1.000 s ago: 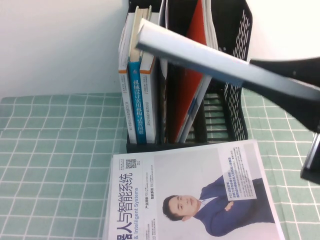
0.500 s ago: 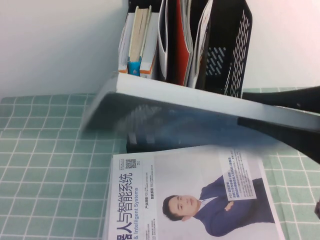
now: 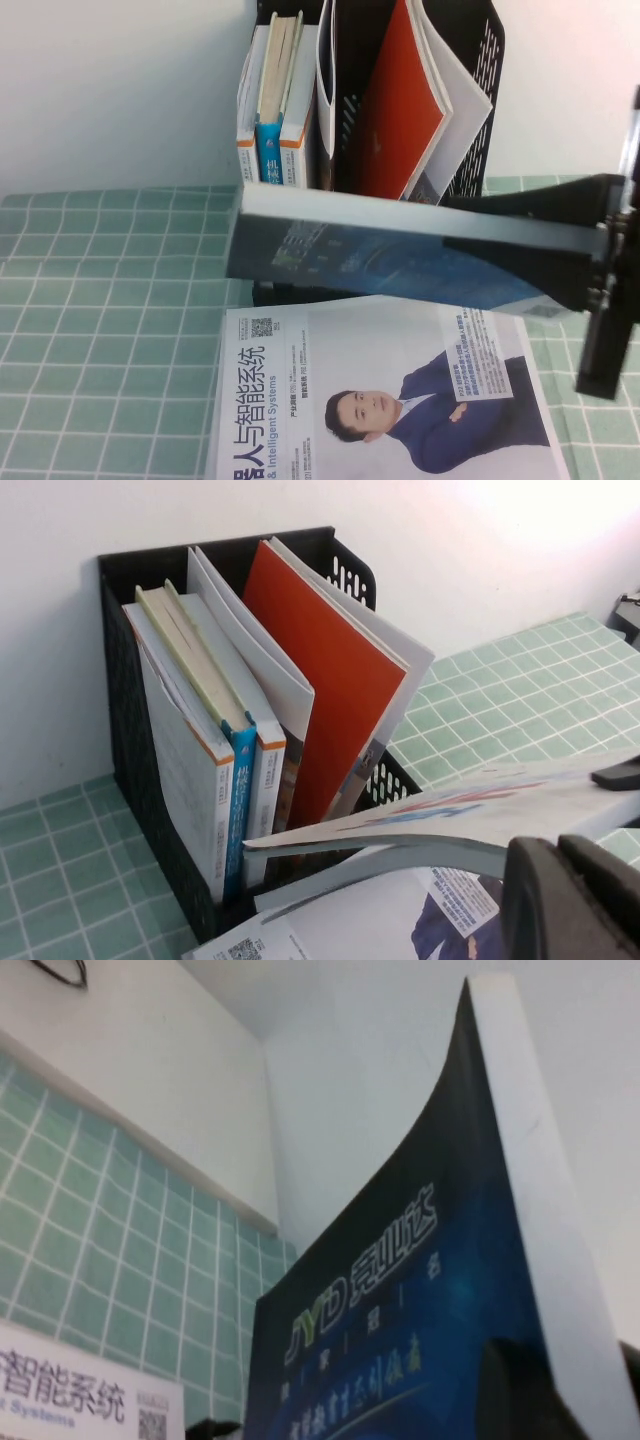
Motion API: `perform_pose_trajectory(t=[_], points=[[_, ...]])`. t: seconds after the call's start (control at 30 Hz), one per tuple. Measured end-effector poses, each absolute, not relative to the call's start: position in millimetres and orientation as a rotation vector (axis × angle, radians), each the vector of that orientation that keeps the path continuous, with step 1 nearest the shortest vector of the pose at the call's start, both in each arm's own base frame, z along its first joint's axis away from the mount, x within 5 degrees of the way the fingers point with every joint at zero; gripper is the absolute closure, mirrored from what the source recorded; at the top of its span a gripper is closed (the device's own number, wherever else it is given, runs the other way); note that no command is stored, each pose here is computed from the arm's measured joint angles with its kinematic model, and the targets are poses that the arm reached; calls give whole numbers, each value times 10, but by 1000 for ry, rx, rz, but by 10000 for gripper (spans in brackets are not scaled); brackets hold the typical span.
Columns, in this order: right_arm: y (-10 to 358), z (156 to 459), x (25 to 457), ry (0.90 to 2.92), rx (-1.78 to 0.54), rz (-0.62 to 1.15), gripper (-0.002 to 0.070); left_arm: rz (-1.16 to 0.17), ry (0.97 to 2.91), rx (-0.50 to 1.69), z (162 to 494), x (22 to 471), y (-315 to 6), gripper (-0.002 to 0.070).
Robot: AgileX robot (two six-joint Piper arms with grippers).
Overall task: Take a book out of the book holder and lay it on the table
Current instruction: Place the picked book on the book
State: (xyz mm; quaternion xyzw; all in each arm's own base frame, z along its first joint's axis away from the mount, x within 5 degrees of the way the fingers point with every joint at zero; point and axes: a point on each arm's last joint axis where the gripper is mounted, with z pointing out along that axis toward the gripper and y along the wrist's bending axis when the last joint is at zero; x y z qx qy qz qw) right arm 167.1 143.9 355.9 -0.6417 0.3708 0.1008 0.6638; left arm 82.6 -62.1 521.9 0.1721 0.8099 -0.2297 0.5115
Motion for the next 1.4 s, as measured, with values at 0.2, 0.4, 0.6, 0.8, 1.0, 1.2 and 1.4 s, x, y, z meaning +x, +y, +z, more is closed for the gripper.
perform_pose_trajectory(t=[0.2, 0.4, 0.6, 0.8, 1.0, 1.2, 1.4], points=[[1548, 3257, 2008, 942, -1474, 215, 546, -567, 1940, 415, 5228, 825, -631, 676], [1687, 3059, 2046, 984, -1550, 308, 546, -573, 1947, 417, 5222, 820, -634, 676], [1868, 2919, 1816, 1029, -1725, 417, 546, -560, 1984, 425, 5188, 811, -628, 676], [1954, 2712, 1638, 1125, -1761, 484, 546, -556, 1998, 430, 5175, 806, -626, 676], [1941, 2411, 1646, 1228, -1789, 448, 546, -555, 2002, 431, 5172, 805, -625, 676], [2000, 2258, 1811, 1227, -1756, 349, 546, -555, 2002, 431, 5172, 805, -625, 676], [2061, 2165, 1883, 1219, -1728, 352, 546, -551, 2018, 434, 5159, 799, -622, 676]])
